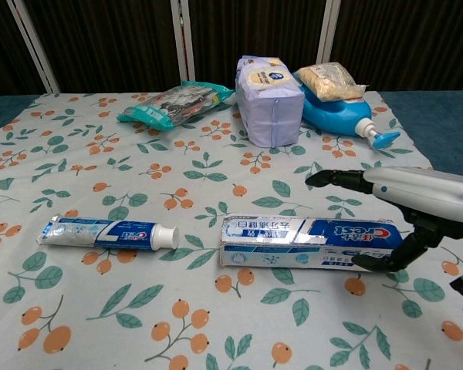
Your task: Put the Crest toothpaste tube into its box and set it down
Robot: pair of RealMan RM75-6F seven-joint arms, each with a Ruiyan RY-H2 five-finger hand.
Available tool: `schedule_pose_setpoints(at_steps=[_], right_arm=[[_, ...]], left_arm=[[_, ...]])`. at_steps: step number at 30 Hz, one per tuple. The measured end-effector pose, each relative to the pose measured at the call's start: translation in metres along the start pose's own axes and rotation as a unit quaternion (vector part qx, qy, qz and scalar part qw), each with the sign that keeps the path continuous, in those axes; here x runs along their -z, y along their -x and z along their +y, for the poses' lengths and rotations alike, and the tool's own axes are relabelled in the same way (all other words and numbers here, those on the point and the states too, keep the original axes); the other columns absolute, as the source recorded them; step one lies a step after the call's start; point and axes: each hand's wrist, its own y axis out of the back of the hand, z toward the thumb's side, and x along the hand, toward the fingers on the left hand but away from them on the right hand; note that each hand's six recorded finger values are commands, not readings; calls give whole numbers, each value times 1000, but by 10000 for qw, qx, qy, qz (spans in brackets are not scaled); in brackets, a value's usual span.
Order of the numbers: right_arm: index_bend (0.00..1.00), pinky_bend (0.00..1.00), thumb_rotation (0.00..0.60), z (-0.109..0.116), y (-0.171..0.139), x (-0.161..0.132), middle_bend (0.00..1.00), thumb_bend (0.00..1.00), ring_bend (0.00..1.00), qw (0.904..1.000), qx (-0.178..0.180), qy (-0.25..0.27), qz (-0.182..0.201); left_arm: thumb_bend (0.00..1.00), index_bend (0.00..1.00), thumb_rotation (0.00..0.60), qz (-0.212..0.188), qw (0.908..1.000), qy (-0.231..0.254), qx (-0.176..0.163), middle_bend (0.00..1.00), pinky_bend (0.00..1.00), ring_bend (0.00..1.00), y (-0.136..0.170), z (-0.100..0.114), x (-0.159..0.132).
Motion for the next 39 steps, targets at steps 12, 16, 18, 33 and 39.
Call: schedule_pose_setpoints(at_steps=[12, 16, 18, 33, 39], right_arm=[[98, 183, 600, -17, 17, -2, 274, 339, 221, 9998, -69, -22, -198], [144, 219, 600, -20, 22, 3, 337, 338, 275, 9994, -49, -205, -276], [165, 239, 600, -22, 23, 6, 371, 338, 304, 9991, -45, -247, -337], [305, 387, 600, -15, 16, 0, 523, 339, 450, 9992, 186, -207, -290], [315, 399, 600, 2, -3, -2, 530, 338, 456, 9986, 478, -119, -168]], left_arm=[[0, 0, 600, 9, 10000, 25, 20, 0, 77, 16, 1, 0, 0], [0, 0, 600, 12, 10000, 45, 37, 0, 77, 16, 0, 0, 1], [0, 0, 600, 6, 10000, 47, 52, 0, 77, 16, 0, 0, 0], [0, 32, 600, -32, 9999, 49, 124, 11, 123, 55, -1, -2, -1], [33, 110, 600, 33, 9994, 229, 272, 135, 230, 184, -4, -5, -6]])
